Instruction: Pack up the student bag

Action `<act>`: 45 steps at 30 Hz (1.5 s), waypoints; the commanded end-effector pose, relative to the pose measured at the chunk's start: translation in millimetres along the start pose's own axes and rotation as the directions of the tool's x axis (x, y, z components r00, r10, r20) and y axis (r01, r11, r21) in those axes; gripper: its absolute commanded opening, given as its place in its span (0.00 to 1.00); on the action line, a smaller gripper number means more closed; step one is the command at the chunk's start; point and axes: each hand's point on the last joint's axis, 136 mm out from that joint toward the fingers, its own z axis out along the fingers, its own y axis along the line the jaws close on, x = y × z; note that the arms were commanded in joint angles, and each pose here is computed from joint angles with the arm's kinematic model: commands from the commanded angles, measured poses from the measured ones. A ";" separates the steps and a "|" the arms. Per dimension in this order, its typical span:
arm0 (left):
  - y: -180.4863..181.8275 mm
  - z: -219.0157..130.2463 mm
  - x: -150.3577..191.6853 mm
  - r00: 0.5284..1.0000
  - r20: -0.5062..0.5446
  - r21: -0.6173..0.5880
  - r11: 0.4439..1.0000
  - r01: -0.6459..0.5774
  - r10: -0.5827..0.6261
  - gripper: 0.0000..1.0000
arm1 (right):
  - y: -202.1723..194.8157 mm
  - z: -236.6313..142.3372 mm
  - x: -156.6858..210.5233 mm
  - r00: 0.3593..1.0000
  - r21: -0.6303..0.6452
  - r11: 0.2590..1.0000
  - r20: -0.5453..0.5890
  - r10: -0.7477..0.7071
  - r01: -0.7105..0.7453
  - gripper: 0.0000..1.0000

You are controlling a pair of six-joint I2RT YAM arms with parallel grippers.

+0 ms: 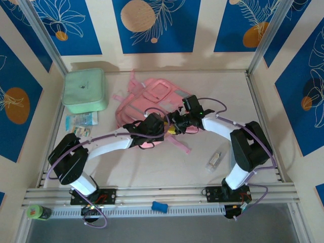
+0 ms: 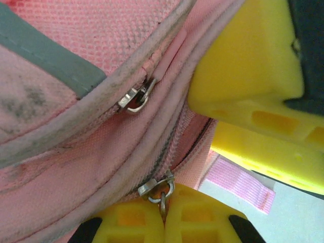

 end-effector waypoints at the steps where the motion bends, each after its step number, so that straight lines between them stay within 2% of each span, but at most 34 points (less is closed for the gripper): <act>1: -31.6 -9.4 -9.9 1.000 0.018 0.100 0.995 -0.021 0.019 0.00 | 20.2 -1.3 -15.5 0.995 -0.021 0.997 0.074 -0.070 0.072 0.46; 3: -35.0 -9.2 -9.0 1.000 0.016 0.116 0.993 -0.027 0.025 0.00 | 17.1 -1.1 -22.5 0.995 -0.020 0.997 0.068 -0.068 0.070 0.31; 6: -30.0 -9.8 -8.3 0.999 0.008 0.085 0.996 -0.037 0.037 0.00 | 8.5 -4.2 -26.2 0.992 0.020 0.994 0.067 -0.105 0.104 0.15; 10: -11.6 -17.4 -3.1 0.997 -0.010 0.007 0.997 -0.079 0.079 0.00 | -2.3 -22.3 -33.2 0.973 0.102 0.974 0.091 -0.213 0.203 0.03; 12: 4.2 -26.5 -0.9 0.995 -0.013 -0.057 0.993 -0.100 0.099 0.00 | -2.7 -37.3 -40.7 0.966 0.083 0.968 0.086 -0.244 0.237 0.00; 18: 52.3 -40.0 9.6 0.993 -0.049 -0.153 0.982 -0.114 0.107 0.00 | -8.1 -77.1 -82.6 0.951 0.108 0.956 0.120 -0.285 0.273 0.00; 22: 40.2 -39.0 16.7 0.992 -0.072 -0.070 0.992 -0.105 0.100 0.00 | 5.0 -89.1 -101.1 0.945 0.089 0.957 0.155 -0.288 0.277 0.01; 24: 21.7 -38.0 16.3 0.991 -0.083 0.019 0.995 -0.103 0.104 0.00 | 13.2 -88.8 -90.5 0.937 0.064 0.951 0.162 -0.309 0.302 0.17; 26: 11.5 -40.0 10.5 0.992 -0.069 0.047 0.993 -0.106 0.109 0.00 | 17.0 -85.8 -73.0 0.940 0.053 0.950 0.142 -0.312 0.307 0.34; 30: -2.4 -41.1 -2.8 0.992 -0.046 0.068 0.991 -0.113 0.116 0.00 | 7.2 -81.0 -37.7 0.967 0.091 0.970 0.105 -0.233 0.224 0.49; 35: -10.6 -40.2 -8.8 0.992 -0.030 0.081 0.990 -0.119 0.122 0.00 | 8.1 -49.0 15.8 0.991 0.044 0.992 0.055 -0.119 0.116 0.61; 41: -10.6 -37.5 -6.9 0.994 -0.025 0.092 0.990 -0.106 0.108 0.00 | 18.2 -17.0 16.2 0.993 0.031 0.999 0.112 -0.024 0.021 0.61; 42: -10.1 -37.6 -7.7 0.994 -0.022 0.090 0.991 -0.102 0.105 0.00 | 17.5 -13.5 14.1 0.992 0.040 0.999 0.128 -0.020 0.015 0.59; 45: -9.4 -38.0 -7.5 0.995 -0.014 0.093 0.991 -0.101 0.102 0.00 | 16.3 -6.5 4.3 0.985 0.064 0.998 0.167 -0.035 0.025 0.42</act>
